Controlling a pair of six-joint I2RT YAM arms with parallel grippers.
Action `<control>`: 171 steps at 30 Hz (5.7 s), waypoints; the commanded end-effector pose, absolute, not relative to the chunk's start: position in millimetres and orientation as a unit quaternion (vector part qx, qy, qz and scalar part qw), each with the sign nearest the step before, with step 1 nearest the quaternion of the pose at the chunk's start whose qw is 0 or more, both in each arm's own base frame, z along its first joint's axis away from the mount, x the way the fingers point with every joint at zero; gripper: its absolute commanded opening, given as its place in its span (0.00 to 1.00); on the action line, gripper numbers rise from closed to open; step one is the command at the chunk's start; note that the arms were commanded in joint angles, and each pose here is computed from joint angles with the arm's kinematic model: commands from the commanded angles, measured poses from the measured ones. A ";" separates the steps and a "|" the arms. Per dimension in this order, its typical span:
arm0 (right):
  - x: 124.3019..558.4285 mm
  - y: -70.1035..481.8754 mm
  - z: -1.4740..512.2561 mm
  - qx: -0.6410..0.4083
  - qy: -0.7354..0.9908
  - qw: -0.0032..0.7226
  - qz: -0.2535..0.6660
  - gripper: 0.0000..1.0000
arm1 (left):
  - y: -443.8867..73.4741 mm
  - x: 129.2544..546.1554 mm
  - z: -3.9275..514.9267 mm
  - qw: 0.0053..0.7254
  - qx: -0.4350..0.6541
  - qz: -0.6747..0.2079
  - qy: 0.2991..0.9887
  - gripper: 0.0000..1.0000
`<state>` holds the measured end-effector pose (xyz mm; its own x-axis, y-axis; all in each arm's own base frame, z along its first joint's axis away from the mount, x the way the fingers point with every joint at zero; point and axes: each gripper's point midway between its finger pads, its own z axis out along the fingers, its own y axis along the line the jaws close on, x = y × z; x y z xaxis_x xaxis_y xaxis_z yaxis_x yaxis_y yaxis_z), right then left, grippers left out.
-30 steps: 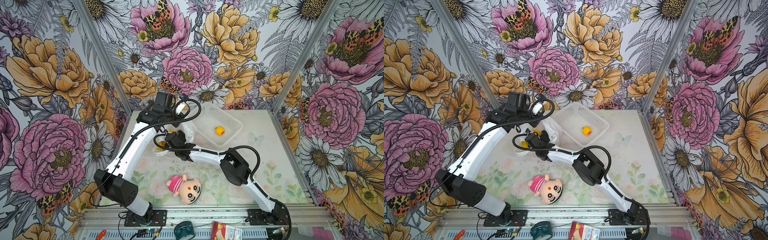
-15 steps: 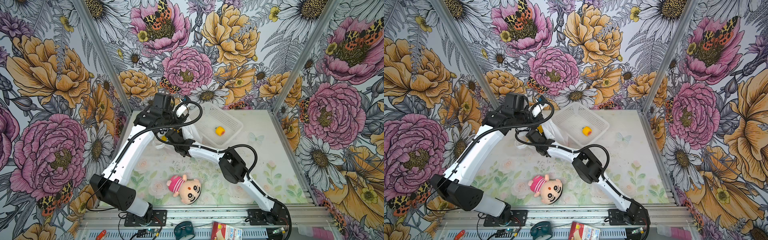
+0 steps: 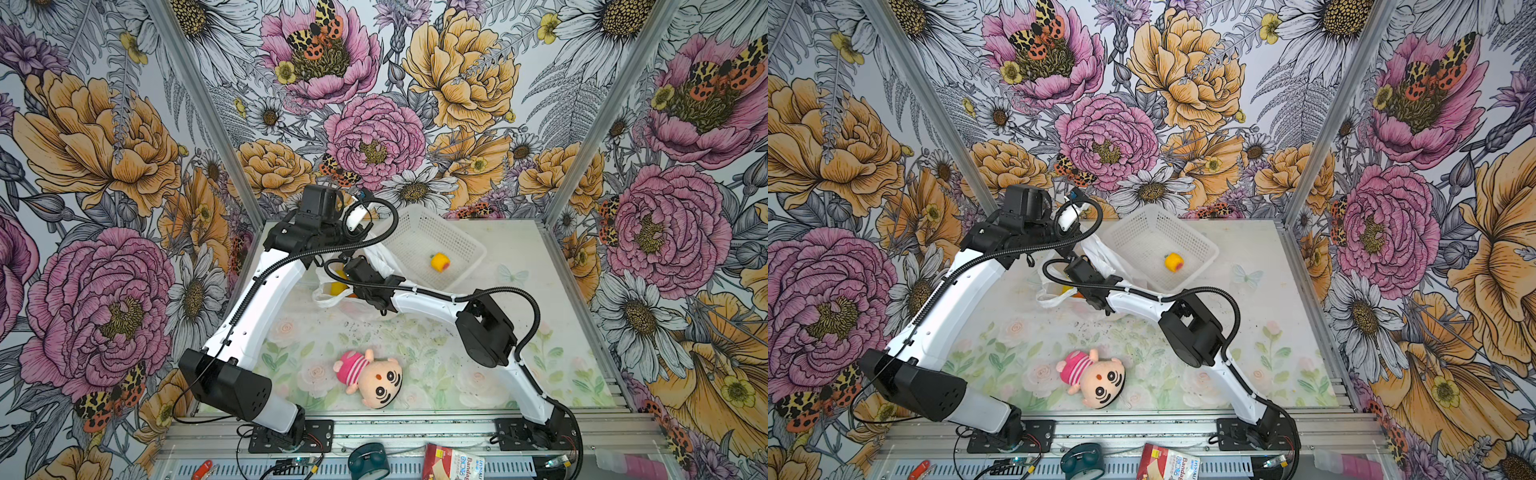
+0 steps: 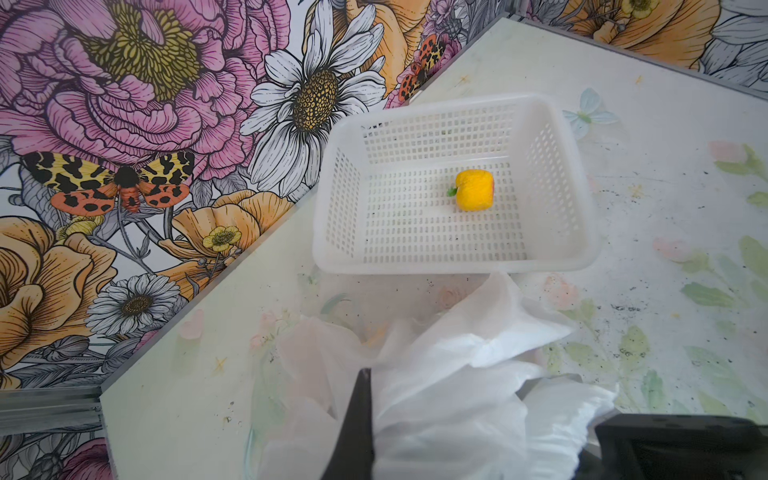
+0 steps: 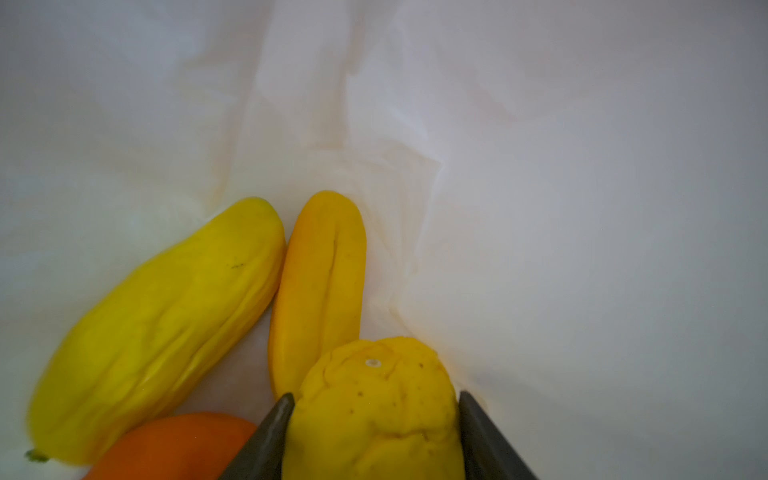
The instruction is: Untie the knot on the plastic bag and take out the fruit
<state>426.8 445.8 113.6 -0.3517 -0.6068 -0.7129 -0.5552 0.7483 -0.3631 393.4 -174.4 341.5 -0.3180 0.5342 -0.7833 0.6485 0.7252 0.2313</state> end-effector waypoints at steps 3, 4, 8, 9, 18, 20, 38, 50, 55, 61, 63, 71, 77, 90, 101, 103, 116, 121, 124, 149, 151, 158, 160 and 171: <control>397.7 459.4 185.0 -0.348 0.797 0.490 0.055 0.20 | -173.2 400.7 353.1 0.476 0.352 -0.060 0.804 0.00; 394.6 459.1 191.3 -0.347 0.794 0.495 0.063 0.19 | -172.6 400.6 353.7 0.476 0.352 -0.060 0.804 0.00; 384.2 457.1 202.0 -0.348 0.790 0.496 0.091 0.18 | -171.0 401.1 352.6 0.476 0.351 -0.054 0.805 0.00; 382.8 456.4 204.9 -0.347 0.789 0.498 0.094 0.18 | -171.1 401.5 352.6 0.475 0.351 -0.056 0.805 0.00; 320.1 450.4 264.1 -0.390 0.736 0.528 0.163 0.15 | -162.1 409.0 348.5 0.471 0.333 -0.053 0.815 0.00; 297.2 440.3 290.6 -0.394 0.710 0.552 0.188 0.15 | -159.4 410.1 347.8 0.471 0.330 -0.049 0.817 0.00; 291.6 275.5 379.1 -0.215 0.664 0.680 0.224 0.11 | -157.0 411.8 345.3 0.468 0.326 -0.038 0.821 0.00; 430.8 153.2 294.7 0.015 0.781 0.601 0.169 0.10 | -156.7 412.6 342.6 0.465 0.327 -0.037 0.822 0.00; 477.0 161.9 242.5 0.018 0.832 0.535 0.144 0.11 | -157.8 413.3 343.9 0.466 0.326 -0.047 0.821 0.00; 507.3 169.0 196.8 0.016 0.864 0.487 0.125 0.14 | -156.0 413.3 345.6 0.468 0.323 -0.046 0.821 0.00; 513.5 169.8 186.9 0.017 0.871 0.477 0.119 0.15 | -156.4 412.8 345.8 0.468 0.325 -0.047 0.820 0.00; 535.1 168.1 145.9 0.030 0.897 0.429 0.100 0.15 | -153.4 413.4 347.5 0.470 0.321 -0.050 0.821 0.00; 544.2 163.5 123.6 0.042 0.908 0.406 0.097 0.16 | -149.2 413.9 351.8 0.474 0.312 -0.060 0.821 0.00; 548.9 159.5 112.9 0.044 0.913 0.394 0.097 0.44 | -148.5 414.1 350.7 0.473 0.313 -0.059 0.821 0.00; 544.6 163.5 120.0 0.037 0.911 0.395 0.109 0.68 | -147.7 414.3 351.7 0.474 0.310 -0.063 0.822 0.00; 542.8 163.9 121.1 0.036 0.911 0.395 0.113 0.71 | -147.2 414.1 351.5 0.474 0.312 -0.059 0.821 0.00; 498.1 164.6 203.9 0.022 0.872 0.470 0.133 0.65 | -146.0 413.7 353.6 0.476 0.310 -0.059 0.821 0.00; 438.4 209.1 278.3 -0.060 0.800 0.572 0.168 0.59 | -146.7 412.9 354.0 0.476 0.310 -0.062 0.820 0.00; 386.1 250.1 315.3 -0.132 0.746 0.625 0.190 0.54 | -146.9 413.1 355.2 0.478 0.310 -0.064 0.819 0.00; 296.5 443.0 244.6 -0.459 0.649 0.602 0.069 0.16 | -148.7 409.1 357.7 0.481 0.316 -0.055 0.816 0.00; 311.6 446.1 226.7 -0.459 0.663 0.590 0.042 0.15 | -147.5 409.1 358.4 0.482 0.315 -0.051 0.816 0.00; 400.6 425.3 156.2 -0.429 0.744 0.510 -0.046 0.13 | -136.9 406.6 371.2 0.499 0.302 -0.024 0.812 0.00; 421.4 415.7 148.0 -0.404 0.766 0.494 -0.074 0.13 | -129.3 407.5 378.3 0.512 0.285 -0.015 0.810 0.00; 416.7 435.5 166.9 -0.359 0.789 0.498 0.015 0.38 | -107.4 387.7 417.8 0.581 0.246 0.023 0.776 0.00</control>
